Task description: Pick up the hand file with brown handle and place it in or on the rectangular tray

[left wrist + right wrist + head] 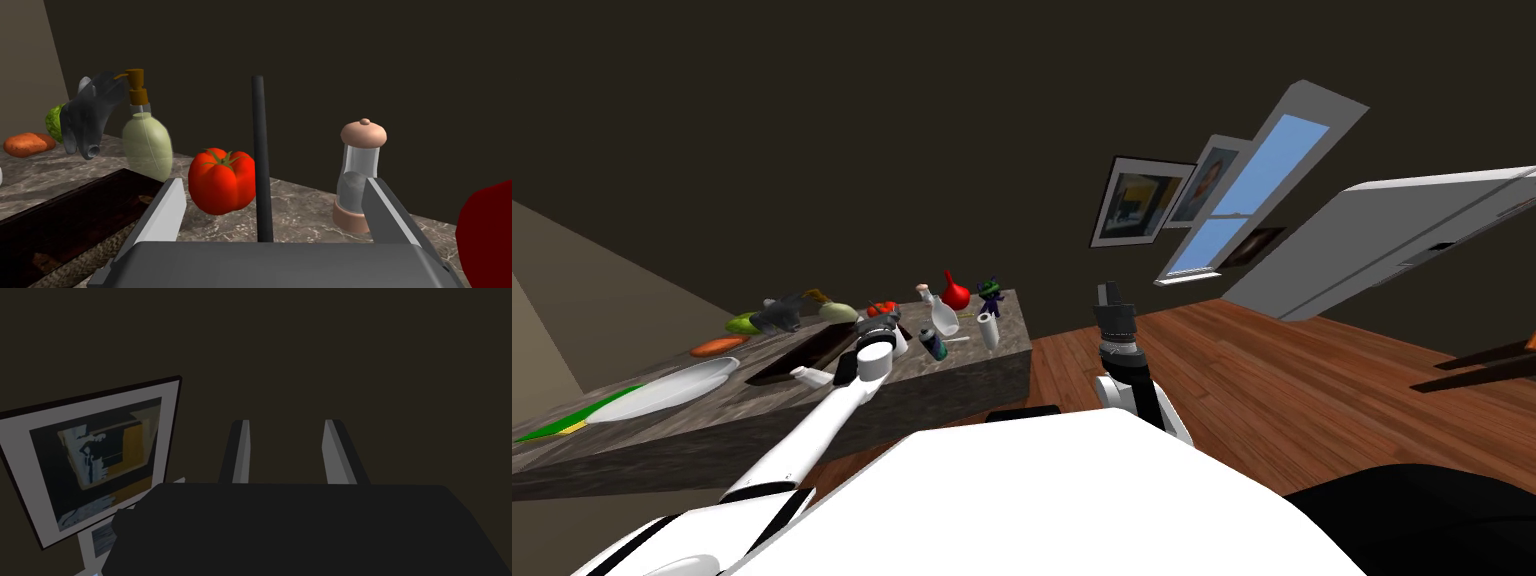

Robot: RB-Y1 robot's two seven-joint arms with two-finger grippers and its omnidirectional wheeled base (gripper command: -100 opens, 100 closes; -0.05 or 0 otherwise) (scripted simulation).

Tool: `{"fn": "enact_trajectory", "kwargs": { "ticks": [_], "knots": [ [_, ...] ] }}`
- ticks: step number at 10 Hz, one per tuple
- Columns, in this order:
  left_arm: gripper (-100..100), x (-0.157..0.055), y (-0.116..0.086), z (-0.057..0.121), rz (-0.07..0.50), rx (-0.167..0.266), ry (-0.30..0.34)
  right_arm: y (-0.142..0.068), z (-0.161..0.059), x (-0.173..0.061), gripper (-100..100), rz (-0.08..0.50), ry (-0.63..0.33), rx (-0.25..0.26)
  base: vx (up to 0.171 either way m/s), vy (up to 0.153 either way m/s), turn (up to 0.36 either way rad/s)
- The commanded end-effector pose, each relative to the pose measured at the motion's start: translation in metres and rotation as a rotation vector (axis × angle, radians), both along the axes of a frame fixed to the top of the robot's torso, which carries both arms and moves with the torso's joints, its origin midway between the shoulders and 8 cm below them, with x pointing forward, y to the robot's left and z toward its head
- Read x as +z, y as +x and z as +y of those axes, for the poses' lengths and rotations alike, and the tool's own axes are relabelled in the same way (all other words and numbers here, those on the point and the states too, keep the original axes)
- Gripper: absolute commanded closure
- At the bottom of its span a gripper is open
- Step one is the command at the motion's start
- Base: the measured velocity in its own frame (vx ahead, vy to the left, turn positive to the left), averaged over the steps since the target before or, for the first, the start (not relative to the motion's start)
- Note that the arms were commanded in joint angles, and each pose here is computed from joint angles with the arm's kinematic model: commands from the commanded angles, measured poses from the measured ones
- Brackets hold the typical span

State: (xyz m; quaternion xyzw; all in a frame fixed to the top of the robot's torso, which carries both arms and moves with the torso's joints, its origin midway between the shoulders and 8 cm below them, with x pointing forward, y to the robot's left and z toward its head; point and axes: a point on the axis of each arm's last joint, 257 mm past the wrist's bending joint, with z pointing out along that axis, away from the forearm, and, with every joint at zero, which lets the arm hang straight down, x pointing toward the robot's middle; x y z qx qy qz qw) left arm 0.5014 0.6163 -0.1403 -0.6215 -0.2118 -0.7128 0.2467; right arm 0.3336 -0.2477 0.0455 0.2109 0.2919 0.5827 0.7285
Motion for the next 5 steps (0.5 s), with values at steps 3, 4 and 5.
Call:
{"fn": "enact_trajectory", "kwargs": {
  "ticks": [3,4,5],
  "knots": [
    [-100,-0.039,-0.012,0.020,0.058,0.008,-0.094,0.000,0.000,0.000,0,0.000,0.000,0.000,0.058,-0.034,0.028],
    [-100,-0.030,-0.007,0.015,0.044,0.007,-0.074,0.000,0.000,0.000,0,0.000,0.000,0.000,0.032,-0.006,0.009],
    [0,-0.032,-0.008,0.016,0.047,0.006,-0.078,0.000,0.000,0.000,0,0.000,0.000,0.000,0.005,-0.001,-0.002]
  ]
}}
